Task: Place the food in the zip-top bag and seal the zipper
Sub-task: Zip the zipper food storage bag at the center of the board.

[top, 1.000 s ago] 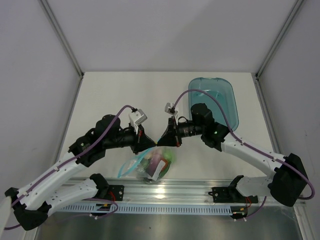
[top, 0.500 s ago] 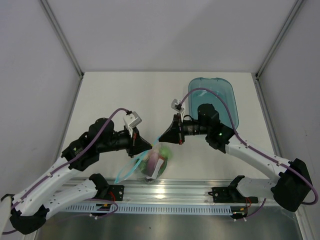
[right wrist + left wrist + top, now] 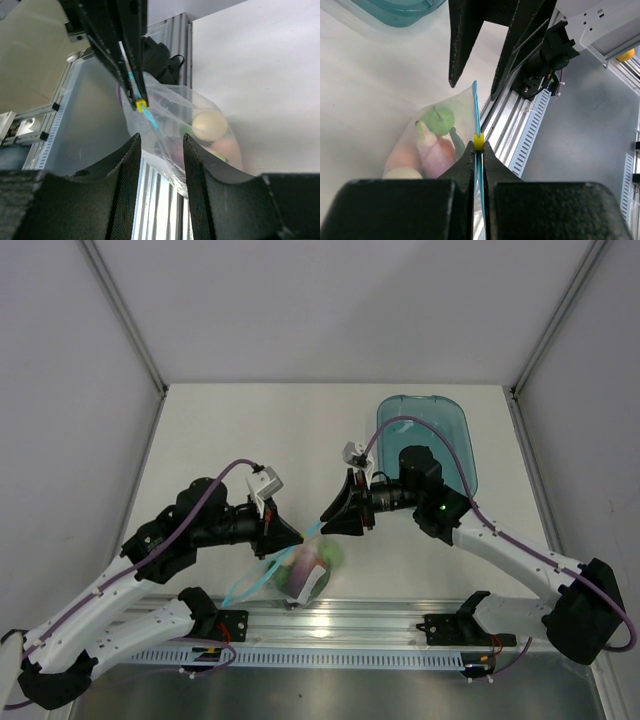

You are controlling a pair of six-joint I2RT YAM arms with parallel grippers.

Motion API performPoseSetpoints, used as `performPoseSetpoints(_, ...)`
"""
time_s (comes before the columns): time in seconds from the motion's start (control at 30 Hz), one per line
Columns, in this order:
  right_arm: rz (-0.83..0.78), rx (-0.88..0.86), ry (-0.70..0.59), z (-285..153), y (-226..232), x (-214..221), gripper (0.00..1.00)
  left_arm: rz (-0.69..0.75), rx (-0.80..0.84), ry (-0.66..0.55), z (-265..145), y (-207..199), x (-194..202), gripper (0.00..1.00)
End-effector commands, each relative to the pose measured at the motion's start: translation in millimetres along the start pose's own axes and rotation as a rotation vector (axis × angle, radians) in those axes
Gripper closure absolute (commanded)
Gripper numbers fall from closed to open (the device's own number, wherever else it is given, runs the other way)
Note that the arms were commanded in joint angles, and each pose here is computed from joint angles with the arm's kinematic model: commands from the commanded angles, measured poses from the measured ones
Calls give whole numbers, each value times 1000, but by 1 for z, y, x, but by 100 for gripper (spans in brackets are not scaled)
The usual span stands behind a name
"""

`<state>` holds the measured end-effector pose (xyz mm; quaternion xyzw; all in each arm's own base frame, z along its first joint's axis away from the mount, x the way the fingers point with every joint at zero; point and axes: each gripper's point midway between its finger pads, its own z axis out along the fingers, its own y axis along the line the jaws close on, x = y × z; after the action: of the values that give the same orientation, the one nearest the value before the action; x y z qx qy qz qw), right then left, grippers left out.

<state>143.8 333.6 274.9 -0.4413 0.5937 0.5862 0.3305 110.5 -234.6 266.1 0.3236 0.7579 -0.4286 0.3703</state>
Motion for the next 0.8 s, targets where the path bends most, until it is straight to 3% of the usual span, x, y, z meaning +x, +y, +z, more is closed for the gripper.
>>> performPoseSetpoints(0.0, -83, -113, -15, 1, 16, -11, 59, -10, 31, -6, 0, -7, -2, 99)
performPoseSetpoints(0.3, -73, -144, -6, 13, 16, -15, 62, -7, 39, -5, 3, -7, -3, 99)
performPoseSetpoints(0.6, -84, -169, -9, 19, 23, -19, 73, -9, 42, 0, 6, -6, -2, 99)
performPoseSetpoints(0.77, -69, -186, 10, 23, 24, -12, 83, -8, 50, -4, 7, -7, -4, 99)
